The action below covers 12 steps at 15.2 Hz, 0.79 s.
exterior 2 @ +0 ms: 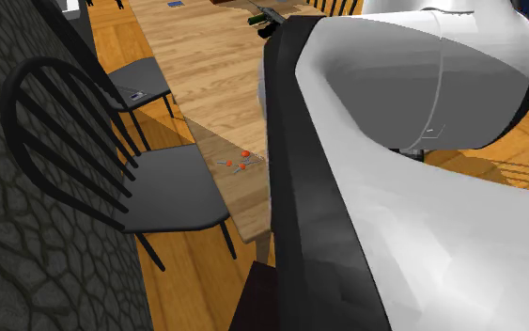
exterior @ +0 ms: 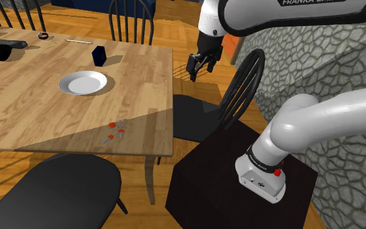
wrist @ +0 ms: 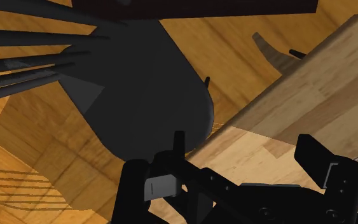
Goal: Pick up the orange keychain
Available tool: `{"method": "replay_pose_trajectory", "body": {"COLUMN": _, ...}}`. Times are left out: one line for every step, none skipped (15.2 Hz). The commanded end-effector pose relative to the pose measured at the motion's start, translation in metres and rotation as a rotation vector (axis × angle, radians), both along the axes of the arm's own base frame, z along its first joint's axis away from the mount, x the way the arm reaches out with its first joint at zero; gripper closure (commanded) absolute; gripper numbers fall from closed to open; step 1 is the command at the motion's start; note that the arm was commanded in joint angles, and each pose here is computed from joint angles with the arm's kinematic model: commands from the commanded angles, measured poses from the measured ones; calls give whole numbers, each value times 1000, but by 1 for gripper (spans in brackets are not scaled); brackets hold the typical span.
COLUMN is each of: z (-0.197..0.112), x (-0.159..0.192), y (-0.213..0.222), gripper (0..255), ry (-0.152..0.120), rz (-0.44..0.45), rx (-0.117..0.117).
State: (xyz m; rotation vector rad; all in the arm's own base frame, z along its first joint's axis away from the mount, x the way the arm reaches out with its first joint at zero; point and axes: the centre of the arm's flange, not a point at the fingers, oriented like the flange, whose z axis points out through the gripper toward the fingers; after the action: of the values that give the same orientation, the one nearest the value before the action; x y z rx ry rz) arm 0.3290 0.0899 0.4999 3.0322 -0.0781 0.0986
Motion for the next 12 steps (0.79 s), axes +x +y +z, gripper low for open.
{"method": "replay_pose_trajectory", "body": {"z": -9, "x": 5, "y": 24, "gripper": 0, "ry": -4, "rz": -28, "rx": 11}}
{"method": "replay_pose_trajectory", "body": {"z": -16, "x": 9, "y": 34, "gripper": 0, "ry": -5, "rz": -41, "rx": 16}}
{"method": "replay_pose_trajectory", "body": {"z": -23, "x": 12, "y": 44, "gripper": 0, "ry": -5, "rz": -54, "rx": 21}}
{"method": "replay_pose_trajectory", "body": {"z": -30, "x": 15, "y": 54, "gripper": 0, "ry": -6, "rz": -67, "rx": 26}}
{"method": "replay_pose_trajectory", "body": {"z": -37, "x": 19, "y": 64, "gripper": 0, "ry": -7, "rz": -79, "rx": 30}}
{"method": "replay_pose_trajectory", "body": {"z": -44, "x": 22, "y": 74, "gripper": 0, "ry": -8, "rz": -92, "rx": 35}}
{"method": "replay_pose_trajectory", "body": {"z": -50, "x": 26, "y": 84, "gripper": 0, "ry": -9, "rz": -105, "rx": 40}}
{"method": "replay_pose_trajectory", "body": {"z": -57, "x": 30, "y": 94, "gripper": 0, "ry": -10, "rz": -118, "rx": 45}}
{"method": "replay_pose_trajectory", "body": {"z": -64, "x": 34, "y": 104, "gripper": 0, "ry": -11, "rz": -131, "rx": 50}}
{"method": "replay_pose_trajectory", "body": {"z": -71, "x": 38, "y": 114, "gripper": 0, "ry": -12, "rz": -144, "rx": 54}}
{"method": "replay_pose_trajectory", "body": {"z": -77, "x": 43, "y": 124, "gripper": 0, "ry": -13, "rz": -157, "rx": 59}}
{"method": "replay_pose_trajectory", "body": {"z": -84, "x": 47, "y": 134, "gripper": 0, "ry": -14, "rz": -170, "rx": 64}}
